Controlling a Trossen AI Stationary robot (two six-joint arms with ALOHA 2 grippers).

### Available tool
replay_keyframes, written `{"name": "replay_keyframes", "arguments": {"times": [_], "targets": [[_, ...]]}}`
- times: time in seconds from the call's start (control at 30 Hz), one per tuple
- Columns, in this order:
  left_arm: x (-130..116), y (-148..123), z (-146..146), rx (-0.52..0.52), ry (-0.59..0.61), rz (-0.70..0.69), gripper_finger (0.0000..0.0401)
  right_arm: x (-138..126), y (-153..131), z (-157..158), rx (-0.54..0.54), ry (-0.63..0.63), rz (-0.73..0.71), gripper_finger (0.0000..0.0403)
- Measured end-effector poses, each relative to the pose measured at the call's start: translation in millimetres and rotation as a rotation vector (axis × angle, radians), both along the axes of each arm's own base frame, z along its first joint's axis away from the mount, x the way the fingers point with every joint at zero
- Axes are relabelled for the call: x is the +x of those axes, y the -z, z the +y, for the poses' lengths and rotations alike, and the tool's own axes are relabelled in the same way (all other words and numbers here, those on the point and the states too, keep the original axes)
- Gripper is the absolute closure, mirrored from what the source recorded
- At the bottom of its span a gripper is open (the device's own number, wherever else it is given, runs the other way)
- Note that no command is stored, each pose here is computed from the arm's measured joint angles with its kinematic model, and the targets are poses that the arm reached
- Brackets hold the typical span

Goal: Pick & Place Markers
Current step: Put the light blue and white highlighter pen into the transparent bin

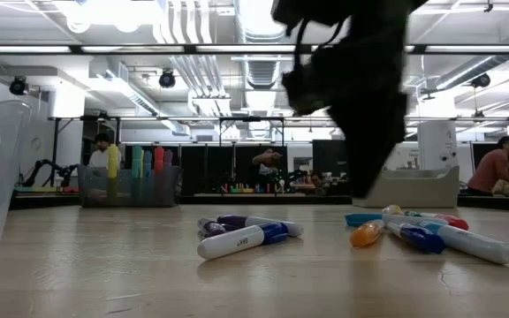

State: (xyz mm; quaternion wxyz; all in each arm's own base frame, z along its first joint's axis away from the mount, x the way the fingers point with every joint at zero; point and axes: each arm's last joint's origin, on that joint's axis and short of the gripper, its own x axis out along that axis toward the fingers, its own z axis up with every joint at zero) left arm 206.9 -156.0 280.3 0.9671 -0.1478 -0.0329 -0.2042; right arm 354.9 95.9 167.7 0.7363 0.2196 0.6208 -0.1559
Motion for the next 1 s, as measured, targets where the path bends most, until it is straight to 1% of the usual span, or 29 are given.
{"name": "replay_keyframes", "arguments": {"times": [0.1,0.2,0.37,0.5,0.6,0.77,1.0], "targets": [[0.0,0.2,0.0,0.001,0.0,0.001,0.0232,-7.9,1.6,11.8,-0.009,-0.008,0.039,0.0323],[0.0,0.1,0.0,0.001,0.0,0.001,0.0232,-10.0,2.4,14.4,-0.023,0.012,0.045,0.0307],[0.0,0.1,0.0,0.001,0.0,0.001,0.0232,-11.2,5.0,11.6,-0.109,0.025,0.028,0.0268],[0.0,0.2,0.0,0.001,0.0,0.001,0.0232,-11.5,7.8,10.5,-0.108,0.026,0.022,0.0242],[0.0,0.2,0.0,0.001,0.0,0.001,0.0232,-11.8,10.0,10.4,-0.106,0.03,0.015,0.0233],[0.0,0.3,0.0,0.001,0.0,0.001,0.0232,-17.2,17.4,8.7,-0.114,0.04,0.041,0.0241],[0.0,0.4,0.0,0.002,0.0,0.002,0.0232,-22.1,28.9,7.3,-0.103,0.056,0.036,0.0274]]}}
